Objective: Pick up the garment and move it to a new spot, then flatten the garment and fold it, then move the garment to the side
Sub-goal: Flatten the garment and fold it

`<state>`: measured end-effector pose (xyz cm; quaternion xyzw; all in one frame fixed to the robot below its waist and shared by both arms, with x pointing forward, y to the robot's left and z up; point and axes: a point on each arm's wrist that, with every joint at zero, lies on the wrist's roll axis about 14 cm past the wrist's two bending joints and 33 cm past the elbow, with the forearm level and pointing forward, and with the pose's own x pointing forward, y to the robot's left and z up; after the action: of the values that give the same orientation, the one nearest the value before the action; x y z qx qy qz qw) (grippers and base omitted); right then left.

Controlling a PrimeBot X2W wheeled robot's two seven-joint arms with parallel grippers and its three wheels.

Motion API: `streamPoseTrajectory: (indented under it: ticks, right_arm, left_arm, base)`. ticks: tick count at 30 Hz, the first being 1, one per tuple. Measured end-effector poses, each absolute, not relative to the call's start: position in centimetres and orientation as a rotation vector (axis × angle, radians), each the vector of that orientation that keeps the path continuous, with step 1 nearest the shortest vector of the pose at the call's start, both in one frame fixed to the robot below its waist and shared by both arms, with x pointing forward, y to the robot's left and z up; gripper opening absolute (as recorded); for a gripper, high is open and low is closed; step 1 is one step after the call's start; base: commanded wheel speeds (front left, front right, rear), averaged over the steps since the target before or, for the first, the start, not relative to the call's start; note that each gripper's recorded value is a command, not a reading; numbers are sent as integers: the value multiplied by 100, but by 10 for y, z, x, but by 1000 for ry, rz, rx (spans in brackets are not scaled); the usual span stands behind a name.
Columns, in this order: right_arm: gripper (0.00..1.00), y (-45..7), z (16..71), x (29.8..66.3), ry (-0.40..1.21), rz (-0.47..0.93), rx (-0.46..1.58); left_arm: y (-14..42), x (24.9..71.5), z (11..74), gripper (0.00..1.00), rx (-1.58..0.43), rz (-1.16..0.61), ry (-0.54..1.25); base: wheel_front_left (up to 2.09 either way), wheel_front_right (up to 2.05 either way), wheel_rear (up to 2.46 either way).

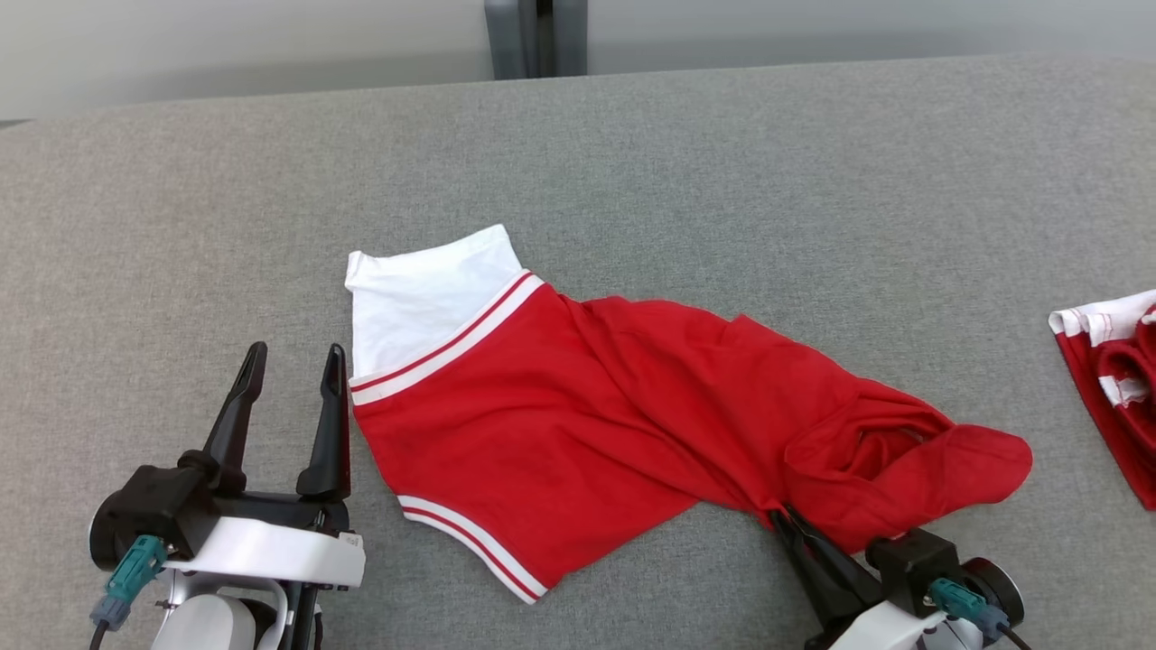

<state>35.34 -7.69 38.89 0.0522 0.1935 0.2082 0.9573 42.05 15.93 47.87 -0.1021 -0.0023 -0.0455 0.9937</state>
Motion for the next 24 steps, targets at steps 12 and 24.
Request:
streamPoseTrajectory:
  ticks: [12,24]
  right_arm:
    - [100,-111,477,388,111,245,355]
    - [100,-185,549,423,-112,69,237]
  left_arm:
    - [163,410,488,100,-185,-89,-22]
    - [179,396,514,100,-134,-42,-77]
  base:
    - [0,0,0]
    - [0,0,0]
